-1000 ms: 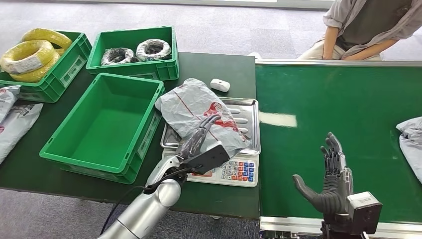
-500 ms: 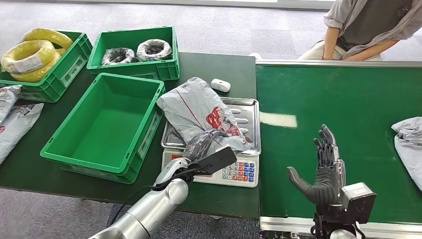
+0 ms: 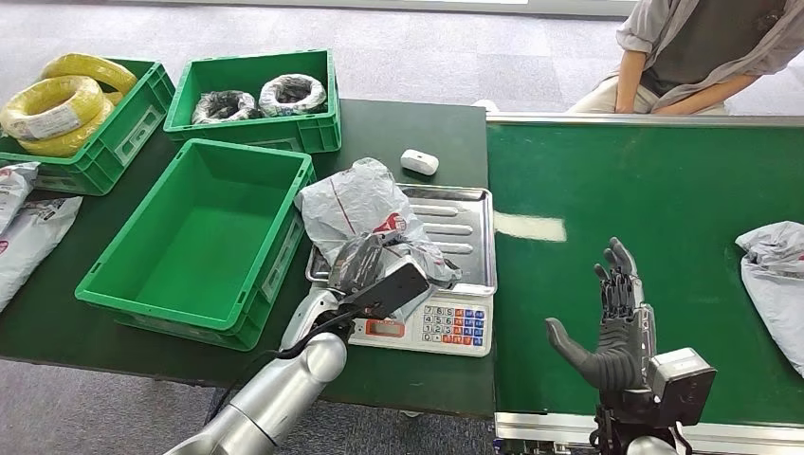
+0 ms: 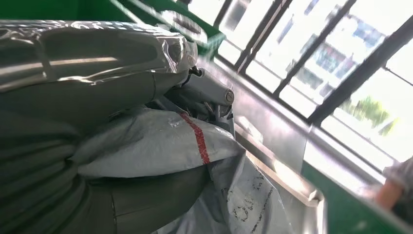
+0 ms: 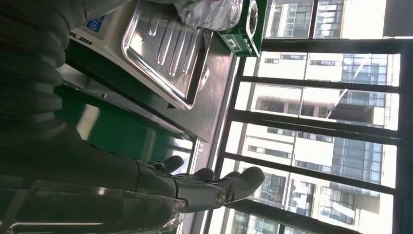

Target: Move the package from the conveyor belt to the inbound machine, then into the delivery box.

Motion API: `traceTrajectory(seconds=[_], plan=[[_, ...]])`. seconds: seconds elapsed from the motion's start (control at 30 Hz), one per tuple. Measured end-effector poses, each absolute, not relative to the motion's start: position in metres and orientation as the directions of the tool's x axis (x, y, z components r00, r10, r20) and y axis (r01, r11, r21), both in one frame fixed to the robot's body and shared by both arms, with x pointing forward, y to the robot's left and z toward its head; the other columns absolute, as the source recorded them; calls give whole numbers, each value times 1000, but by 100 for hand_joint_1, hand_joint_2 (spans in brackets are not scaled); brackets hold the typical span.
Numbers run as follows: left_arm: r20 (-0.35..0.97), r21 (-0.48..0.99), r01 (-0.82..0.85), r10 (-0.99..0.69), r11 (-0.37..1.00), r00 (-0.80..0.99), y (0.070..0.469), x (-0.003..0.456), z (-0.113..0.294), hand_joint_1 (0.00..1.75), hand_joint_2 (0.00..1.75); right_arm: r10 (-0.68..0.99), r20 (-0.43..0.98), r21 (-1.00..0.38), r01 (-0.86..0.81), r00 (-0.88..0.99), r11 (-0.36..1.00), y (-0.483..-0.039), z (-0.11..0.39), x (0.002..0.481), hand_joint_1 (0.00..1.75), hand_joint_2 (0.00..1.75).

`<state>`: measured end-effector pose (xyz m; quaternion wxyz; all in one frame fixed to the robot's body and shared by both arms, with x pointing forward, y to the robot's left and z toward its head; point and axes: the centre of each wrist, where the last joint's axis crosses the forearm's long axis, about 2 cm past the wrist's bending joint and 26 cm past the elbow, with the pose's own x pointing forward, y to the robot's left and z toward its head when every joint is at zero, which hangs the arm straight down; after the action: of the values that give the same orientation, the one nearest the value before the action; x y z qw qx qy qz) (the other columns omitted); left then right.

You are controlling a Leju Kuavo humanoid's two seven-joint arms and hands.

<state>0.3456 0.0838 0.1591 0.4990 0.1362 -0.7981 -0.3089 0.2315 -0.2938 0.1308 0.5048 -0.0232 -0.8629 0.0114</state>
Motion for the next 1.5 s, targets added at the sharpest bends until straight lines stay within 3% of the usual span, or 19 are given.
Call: traceTrajectory(seconds=[0.33,0.43,0.53,0.57,0.6,0.67,0.7,0.73,1.03,1.4,1.5], plan=[[455,433,-416,-593,799,-664,134,324,228,175,175,80,889,-43,92,-450,995,-300,115,208,0,175],[397,348,-539,-642,767,-656,168,321,240,175,175,93,898,-46,120,-430,992,-303,108,196,0,175],[432,321,-633,-704,704,-564,210,326,241,175,175,105,905,-51,139,-412,989,-306,105,186,0,175],[453,323,-658,-721,681,-524,223,328,240,157,175,108,907,-54,144,-408,988,-306,104,183,0,175],[469,327,-677,-735,659,-490,235,329,238,124,175,112,907,-56,148,-405,987,-307,104,180,0,175],[488,338,-698,-752,631,-444,251,330,236,37,175,116,908,-58,153,-404,986,-307,105,178,0,175],[497,345,-702,-756,623,-426,257,331,234,11,175,117,907,-58,155,-404,986,-307,106,177,0,175],[508,353,-705,-759,616,-408,263,330,233,0,175,117,907,-58,154,-404,986,-306,106,177,0,175],[578,457,-683,-774,570,-259,301,323,212,0,175,109,913,-60,136,-392,989,-301,111,176,0,175],[729,433,-488,-613,758,-304,305,308,190,0,175,115,921,-74,123,-373,990,-299,111,175,0,175],[794,386,-366,-507,847,-336,304,304,188,0,175,116,922,-75,123,-369,990,-298,111,175,0,175]])
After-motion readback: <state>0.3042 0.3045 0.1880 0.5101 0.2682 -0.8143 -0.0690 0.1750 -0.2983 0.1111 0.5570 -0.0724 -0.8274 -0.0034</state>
